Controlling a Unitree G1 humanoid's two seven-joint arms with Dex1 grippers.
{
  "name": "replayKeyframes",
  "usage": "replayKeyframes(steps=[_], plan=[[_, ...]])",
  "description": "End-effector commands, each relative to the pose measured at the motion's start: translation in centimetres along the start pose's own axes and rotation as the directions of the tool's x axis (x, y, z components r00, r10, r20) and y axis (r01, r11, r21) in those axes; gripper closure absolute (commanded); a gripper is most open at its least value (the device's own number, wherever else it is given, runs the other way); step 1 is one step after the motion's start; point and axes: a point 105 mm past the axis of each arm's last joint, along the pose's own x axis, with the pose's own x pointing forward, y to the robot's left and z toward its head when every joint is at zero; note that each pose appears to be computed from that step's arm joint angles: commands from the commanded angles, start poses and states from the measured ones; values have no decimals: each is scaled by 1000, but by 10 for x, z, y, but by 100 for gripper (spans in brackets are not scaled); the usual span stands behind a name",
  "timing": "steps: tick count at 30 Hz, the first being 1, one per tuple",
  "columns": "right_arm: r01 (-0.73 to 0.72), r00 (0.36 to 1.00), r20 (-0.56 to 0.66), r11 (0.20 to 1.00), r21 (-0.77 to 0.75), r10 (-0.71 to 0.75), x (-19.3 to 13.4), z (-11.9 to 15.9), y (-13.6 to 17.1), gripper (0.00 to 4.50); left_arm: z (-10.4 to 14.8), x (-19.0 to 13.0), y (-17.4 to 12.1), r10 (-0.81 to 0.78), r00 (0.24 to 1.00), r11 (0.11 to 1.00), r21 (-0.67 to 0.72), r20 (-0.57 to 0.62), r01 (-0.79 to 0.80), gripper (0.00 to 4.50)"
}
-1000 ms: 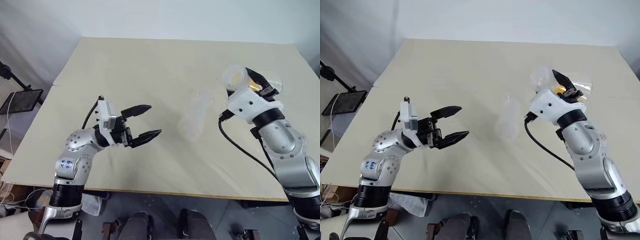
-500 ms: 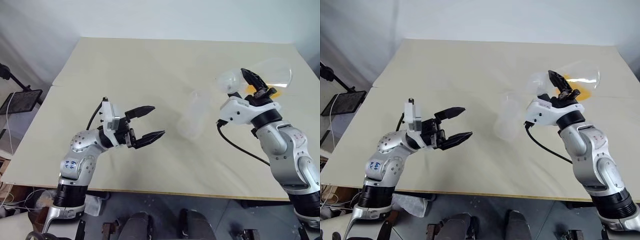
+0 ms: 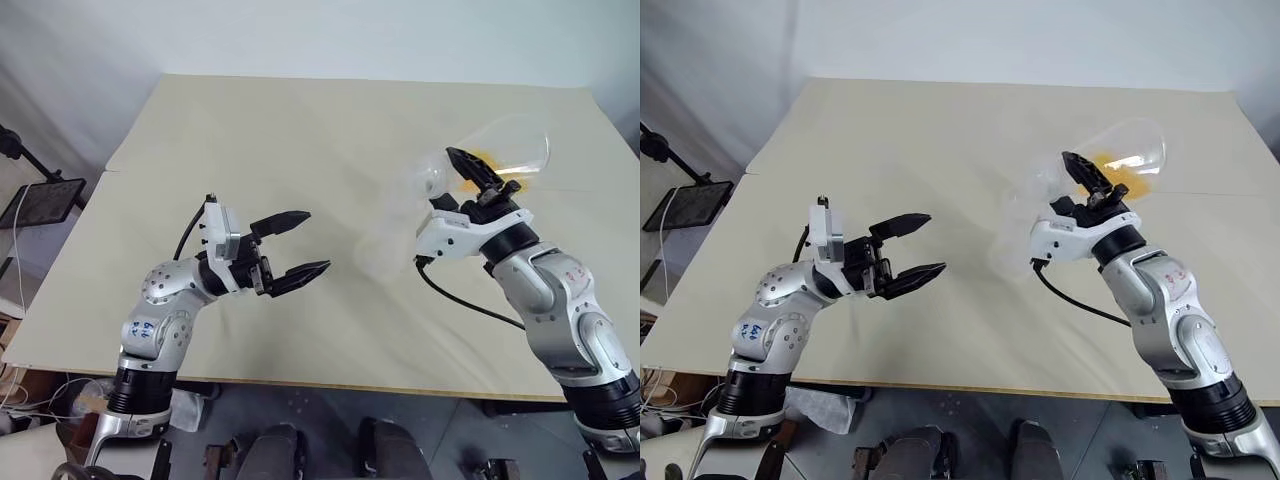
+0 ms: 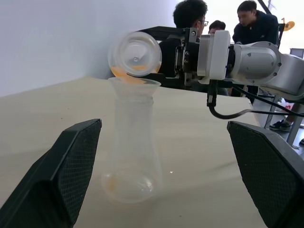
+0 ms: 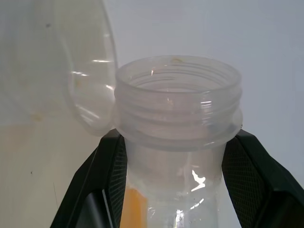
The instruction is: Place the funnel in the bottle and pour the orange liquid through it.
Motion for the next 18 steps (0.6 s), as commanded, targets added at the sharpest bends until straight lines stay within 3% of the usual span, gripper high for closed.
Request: replayKeyframes(steps=[1, 18], plan=[[71, 997, 34, 994, -80, -68, 1, 5, -21, 208, 9, 3, -2, -8, 1000, 999, 46, 21, 7, 0], [103, 994, 54, 968, -230, -93, -1, 0, -28, 208, 6, -5, -2, 16, 1000, 999, 44, -3, -16, 0]])
